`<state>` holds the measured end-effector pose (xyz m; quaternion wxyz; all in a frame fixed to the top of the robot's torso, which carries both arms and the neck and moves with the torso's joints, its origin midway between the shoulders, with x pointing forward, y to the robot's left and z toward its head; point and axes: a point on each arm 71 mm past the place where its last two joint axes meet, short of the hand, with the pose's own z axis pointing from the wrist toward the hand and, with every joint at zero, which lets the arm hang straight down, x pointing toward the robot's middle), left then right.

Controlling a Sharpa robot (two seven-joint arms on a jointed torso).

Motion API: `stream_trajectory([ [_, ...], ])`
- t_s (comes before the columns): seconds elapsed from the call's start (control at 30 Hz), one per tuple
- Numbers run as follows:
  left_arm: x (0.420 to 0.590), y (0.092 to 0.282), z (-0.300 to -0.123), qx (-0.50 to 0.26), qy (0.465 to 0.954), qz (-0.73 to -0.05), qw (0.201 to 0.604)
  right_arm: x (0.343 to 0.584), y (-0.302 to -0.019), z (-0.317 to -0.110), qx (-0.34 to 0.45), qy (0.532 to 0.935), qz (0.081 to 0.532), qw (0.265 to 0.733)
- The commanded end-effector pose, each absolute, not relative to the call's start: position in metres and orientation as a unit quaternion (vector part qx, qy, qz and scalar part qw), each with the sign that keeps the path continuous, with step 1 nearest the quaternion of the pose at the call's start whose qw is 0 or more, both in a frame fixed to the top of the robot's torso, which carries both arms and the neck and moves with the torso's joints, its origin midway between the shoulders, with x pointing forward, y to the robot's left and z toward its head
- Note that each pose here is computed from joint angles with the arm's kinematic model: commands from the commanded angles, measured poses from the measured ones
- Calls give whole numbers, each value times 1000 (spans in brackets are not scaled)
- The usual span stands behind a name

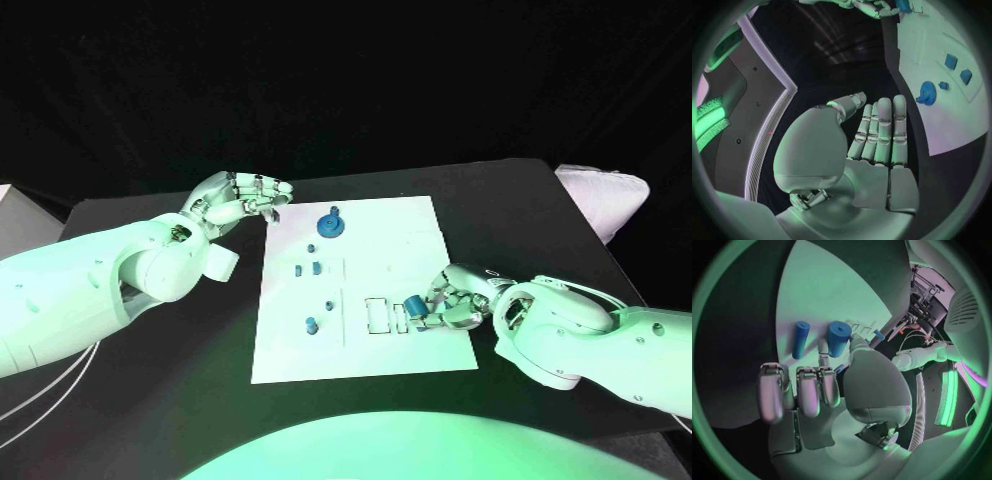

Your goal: Assemble the parts on the task board

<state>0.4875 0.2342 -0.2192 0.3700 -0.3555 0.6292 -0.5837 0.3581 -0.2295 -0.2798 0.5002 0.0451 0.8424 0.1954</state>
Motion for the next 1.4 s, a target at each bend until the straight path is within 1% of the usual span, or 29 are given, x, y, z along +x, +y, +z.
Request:
stream_trajectory([
  [0.03,487,232,-218,-354,627,-591,363,358,-232,-289,37,852,164,496],
  [0.4,486,233,-218,-354,628,-590,363,360,-232,-292,41,850,157,500],
  [0.6,486,234,-218,-355,628,-590,363,360,-231,-291,52,846,163,505],
  [0.77,486,234,-218,-355,628,-589,363,358,-231,-289,77,841,175,506],
  [0.93,486,234,-218,-355,628,-589,363,356,-230,-282,112,837,193,499],
  [1.1,486,233,-219,-355,629,-589,363,358,-228,-271,137,832,212,494],
  [1.3,486,233,-219,-355,629,-589,362,359,-224,-257,153,826,229,492],
  [1.4,486,233,-219,-355,629,-589,362,359,-222,-254,156,826,235,488],
])
